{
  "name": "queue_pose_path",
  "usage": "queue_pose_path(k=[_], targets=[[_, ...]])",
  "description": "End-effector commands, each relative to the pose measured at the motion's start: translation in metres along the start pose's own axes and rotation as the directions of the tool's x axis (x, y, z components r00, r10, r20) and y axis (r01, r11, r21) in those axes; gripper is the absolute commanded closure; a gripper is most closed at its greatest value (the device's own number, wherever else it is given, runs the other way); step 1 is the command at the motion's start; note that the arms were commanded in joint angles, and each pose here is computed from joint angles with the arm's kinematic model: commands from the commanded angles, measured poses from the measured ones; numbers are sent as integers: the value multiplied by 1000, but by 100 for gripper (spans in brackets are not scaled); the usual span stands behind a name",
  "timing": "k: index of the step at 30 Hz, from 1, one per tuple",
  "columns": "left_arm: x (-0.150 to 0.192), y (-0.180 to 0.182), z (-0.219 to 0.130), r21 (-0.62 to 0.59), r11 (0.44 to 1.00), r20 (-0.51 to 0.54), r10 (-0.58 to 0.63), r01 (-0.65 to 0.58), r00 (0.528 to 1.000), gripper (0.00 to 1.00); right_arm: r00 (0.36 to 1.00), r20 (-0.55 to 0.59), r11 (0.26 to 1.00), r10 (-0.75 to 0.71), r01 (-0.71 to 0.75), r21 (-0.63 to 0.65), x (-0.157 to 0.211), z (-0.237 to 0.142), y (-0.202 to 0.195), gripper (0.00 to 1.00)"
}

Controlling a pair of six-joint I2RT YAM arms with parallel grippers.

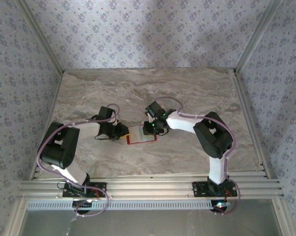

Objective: Put the credit cards into the card holder
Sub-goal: Rotate the card holder at the center of the table.

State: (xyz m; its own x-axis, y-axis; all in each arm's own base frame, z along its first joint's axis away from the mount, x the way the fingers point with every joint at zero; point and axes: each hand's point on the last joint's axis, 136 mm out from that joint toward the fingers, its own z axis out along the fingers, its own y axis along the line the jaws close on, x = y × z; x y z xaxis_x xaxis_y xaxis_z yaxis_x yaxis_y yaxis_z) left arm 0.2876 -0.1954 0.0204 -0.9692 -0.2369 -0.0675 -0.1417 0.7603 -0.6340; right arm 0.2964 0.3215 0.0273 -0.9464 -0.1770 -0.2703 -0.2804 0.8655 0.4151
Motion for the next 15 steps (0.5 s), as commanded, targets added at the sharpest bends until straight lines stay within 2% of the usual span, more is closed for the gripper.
queue_pose_path(k=[1, 7, 13, 15], targets=[[8, 24, 9, -92, 996, -31, -16, 13, 999, 77, 996, -83, 995, 38, -30, 93, 36, 5, -24, 78], [8, 24, 8, -95, 995, -30, -14, 11, 999, 77, 999, -44, 998, -3, 6, 68, 28, -19, -9, 76], [8, 21, 5, -87, 996, -24, -7, 5, 1000, 77, 997, 48, 996, -62, 59, 70, -29, -58, -1, 64], [8, 20, 4, -83, 997, -22, -5, 3, 1000, 77, 994, 86, 991, -75, 64, 122, -53, -73, -13, 61]])
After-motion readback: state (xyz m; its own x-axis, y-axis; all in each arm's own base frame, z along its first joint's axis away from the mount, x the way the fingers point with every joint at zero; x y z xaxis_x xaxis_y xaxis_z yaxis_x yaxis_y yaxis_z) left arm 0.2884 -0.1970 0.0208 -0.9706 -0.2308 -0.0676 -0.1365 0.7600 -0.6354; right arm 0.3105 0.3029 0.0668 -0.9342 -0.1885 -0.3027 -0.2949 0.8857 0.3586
